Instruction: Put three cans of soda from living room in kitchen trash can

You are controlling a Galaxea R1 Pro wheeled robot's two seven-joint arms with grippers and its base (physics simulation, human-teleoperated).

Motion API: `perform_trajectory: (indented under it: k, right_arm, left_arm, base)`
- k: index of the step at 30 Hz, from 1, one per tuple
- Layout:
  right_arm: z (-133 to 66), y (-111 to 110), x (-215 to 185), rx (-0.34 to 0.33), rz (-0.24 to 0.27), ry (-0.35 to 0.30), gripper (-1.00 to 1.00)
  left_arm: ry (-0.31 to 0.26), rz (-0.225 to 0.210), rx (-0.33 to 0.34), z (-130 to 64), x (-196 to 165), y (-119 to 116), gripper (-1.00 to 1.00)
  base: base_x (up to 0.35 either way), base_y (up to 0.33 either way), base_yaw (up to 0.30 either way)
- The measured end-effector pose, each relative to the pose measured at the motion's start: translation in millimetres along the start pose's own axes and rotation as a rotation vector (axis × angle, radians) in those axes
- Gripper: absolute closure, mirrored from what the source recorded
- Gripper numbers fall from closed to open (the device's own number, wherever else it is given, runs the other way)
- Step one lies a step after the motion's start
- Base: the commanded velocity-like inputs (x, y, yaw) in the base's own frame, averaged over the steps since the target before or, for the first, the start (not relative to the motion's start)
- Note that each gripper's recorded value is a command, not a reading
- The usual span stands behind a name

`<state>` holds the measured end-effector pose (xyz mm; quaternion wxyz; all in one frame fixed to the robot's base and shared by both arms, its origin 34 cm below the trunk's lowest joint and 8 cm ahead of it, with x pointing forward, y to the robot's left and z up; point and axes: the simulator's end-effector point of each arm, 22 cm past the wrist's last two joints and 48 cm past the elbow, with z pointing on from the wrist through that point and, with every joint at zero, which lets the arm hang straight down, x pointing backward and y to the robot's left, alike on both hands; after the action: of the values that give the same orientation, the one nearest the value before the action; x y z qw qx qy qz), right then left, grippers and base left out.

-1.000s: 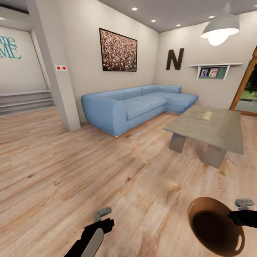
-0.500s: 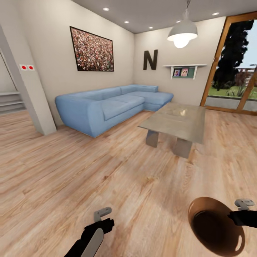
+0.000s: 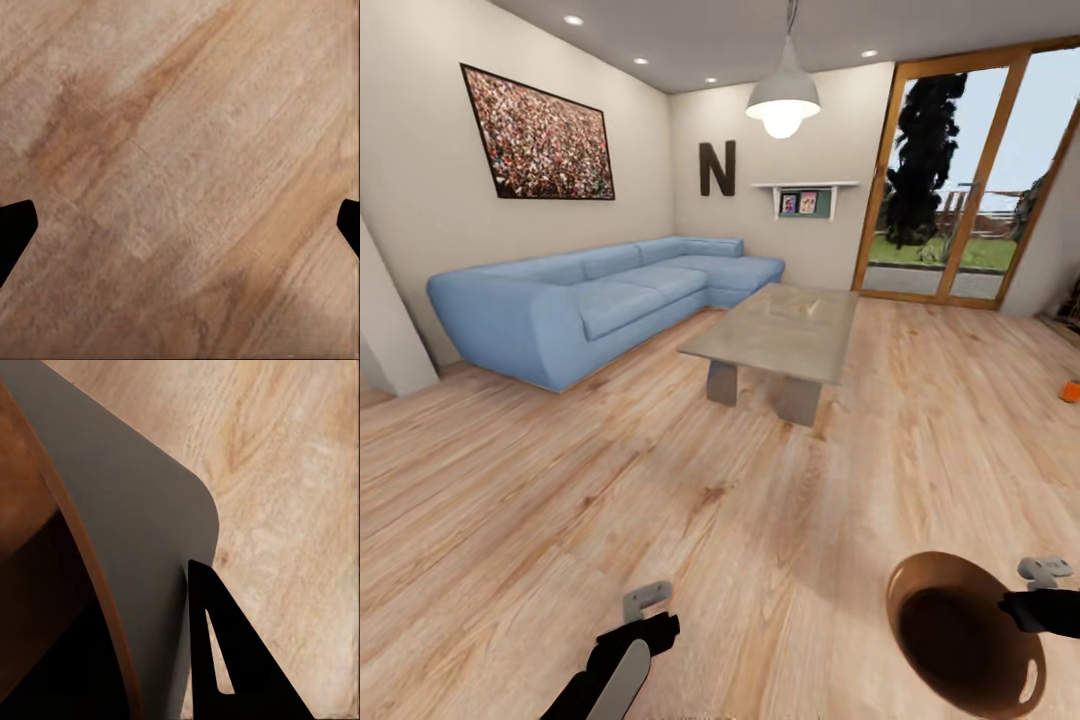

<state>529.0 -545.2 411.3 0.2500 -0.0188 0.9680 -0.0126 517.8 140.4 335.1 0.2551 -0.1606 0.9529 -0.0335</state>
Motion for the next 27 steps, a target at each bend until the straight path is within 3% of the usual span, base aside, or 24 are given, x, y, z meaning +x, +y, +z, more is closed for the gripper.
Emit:
perform_trajectory:
  k: [22,27]
  right_arm:
    - [0.3,0.6,0.1,-0.001,0.0,0.0,1.0]
    - [0.3,-0.7,0.4,0.005,-0.005,0.001,1.0]
  left_arm:
    - [0.0,0.0,-0.001,0.2,0.0,1.0,-1.0]
    - [-0.002,-0.001,-0.002,0.5,-0.8,1.8,-1.0]
  base:
    - [-0.137,-0.309,-0.295]
    - [-0.071,-0.154,-0.295]
